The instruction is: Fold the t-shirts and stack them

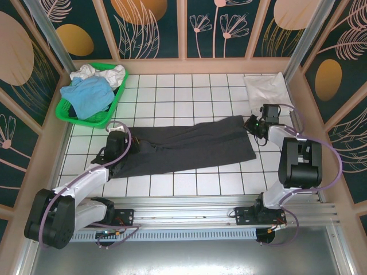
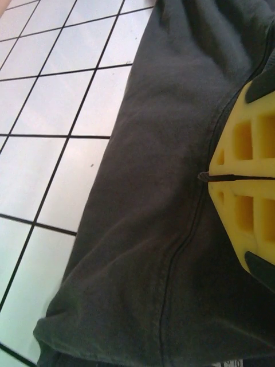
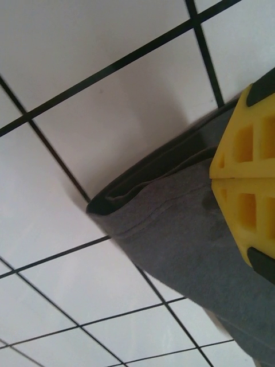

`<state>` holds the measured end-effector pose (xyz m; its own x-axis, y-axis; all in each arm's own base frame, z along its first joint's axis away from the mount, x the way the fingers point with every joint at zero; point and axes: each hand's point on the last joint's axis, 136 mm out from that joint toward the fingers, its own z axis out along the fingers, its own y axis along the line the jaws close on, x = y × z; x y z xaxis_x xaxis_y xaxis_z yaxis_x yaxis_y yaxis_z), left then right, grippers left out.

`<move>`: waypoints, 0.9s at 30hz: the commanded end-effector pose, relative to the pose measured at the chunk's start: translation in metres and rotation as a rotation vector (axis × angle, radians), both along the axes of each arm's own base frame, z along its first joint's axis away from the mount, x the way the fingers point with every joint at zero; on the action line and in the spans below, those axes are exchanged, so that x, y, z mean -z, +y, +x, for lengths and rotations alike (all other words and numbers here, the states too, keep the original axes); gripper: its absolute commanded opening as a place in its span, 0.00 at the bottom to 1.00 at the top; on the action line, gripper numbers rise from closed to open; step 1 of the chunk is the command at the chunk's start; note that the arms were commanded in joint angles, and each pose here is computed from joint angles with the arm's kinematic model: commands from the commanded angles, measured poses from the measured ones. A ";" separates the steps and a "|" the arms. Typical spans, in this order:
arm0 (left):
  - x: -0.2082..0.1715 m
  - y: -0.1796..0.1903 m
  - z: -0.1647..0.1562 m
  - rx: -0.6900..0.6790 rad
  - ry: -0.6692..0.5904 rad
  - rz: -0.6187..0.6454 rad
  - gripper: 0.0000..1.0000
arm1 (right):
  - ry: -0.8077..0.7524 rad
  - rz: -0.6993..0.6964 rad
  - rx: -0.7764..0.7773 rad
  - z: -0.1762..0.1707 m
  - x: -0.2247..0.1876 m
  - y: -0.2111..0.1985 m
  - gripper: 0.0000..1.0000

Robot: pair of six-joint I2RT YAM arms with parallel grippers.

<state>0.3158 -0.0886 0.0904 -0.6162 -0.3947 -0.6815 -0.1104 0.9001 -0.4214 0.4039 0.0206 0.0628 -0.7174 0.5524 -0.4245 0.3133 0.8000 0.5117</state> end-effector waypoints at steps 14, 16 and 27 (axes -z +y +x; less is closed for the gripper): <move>0.014 0.021 -0.005 -0.120 0.048 0.046 0.00 | -0.029 -0.040 0.092 -0.020 -0.008 -0.025 0.00; 0.021 0.024 -0.009 -0.123 0.063 0.059 0.00 | -0.004 -0.029 0.084 -0.024 0.002 -0.023 0.00; 0.015 0.019 -0.017 -0.092 0.066 0.035 0.41 | 0.019 -0.084 0.087 -0.031 -0.014 -0.018 0.35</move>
